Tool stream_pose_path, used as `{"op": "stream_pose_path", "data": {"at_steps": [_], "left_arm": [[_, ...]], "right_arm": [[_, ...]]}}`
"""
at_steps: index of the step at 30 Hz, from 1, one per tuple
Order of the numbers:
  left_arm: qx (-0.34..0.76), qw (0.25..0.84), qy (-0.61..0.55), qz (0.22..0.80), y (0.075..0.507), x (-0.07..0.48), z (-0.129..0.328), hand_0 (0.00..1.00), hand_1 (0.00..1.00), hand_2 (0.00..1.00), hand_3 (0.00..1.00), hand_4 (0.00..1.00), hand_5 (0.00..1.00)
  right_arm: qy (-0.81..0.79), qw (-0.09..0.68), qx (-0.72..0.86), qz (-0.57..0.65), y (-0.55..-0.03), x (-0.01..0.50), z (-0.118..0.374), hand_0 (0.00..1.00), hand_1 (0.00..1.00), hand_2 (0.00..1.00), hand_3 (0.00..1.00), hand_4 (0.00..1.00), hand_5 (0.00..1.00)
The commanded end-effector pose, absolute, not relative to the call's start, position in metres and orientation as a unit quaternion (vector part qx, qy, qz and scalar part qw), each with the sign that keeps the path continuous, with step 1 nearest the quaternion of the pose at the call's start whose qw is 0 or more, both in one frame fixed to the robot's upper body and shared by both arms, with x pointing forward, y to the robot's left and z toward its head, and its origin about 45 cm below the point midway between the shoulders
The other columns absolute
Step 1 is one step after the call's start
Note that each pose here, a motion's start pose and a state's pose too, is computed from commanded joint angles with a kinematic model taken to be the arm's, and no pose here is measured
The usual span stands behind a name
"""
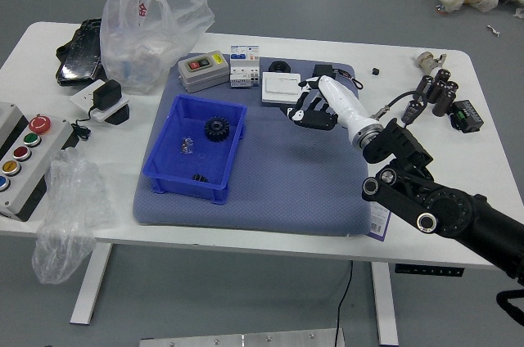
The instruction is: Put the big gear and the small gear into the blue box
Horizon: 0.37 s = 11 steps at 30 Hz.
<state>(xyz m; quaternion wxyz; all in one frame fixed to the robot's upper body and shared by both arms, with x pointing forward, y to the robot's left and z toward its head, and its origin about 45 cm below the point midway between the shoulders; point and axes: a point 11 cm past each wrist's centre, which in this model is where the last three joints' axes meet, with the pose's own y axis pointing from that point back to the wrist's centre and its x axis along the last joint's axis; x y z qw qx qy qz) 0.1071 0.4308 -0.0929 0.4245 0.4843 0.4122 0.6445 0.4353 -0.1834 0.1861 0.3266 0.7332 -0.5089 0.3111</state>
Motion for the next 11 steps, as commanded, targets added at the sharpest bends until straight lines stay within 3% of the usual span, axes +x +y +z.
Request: {"op": "stream_pose_path", "data": {"at_steps": [11], "left_arm": [[0.486, 0.423, 0.412, 0.644, 0.432, 0.11, -0.091, 0.664, 0.617, 0.607, 0.755, 0.745, 0.649]], "right_arm": [[-0.451, 0.395, 0.72, 0.35, -0.159, 0.459, 0.187, 0.343, 0.44, 0.847, 0.32, 0.79, 0.487]]}}
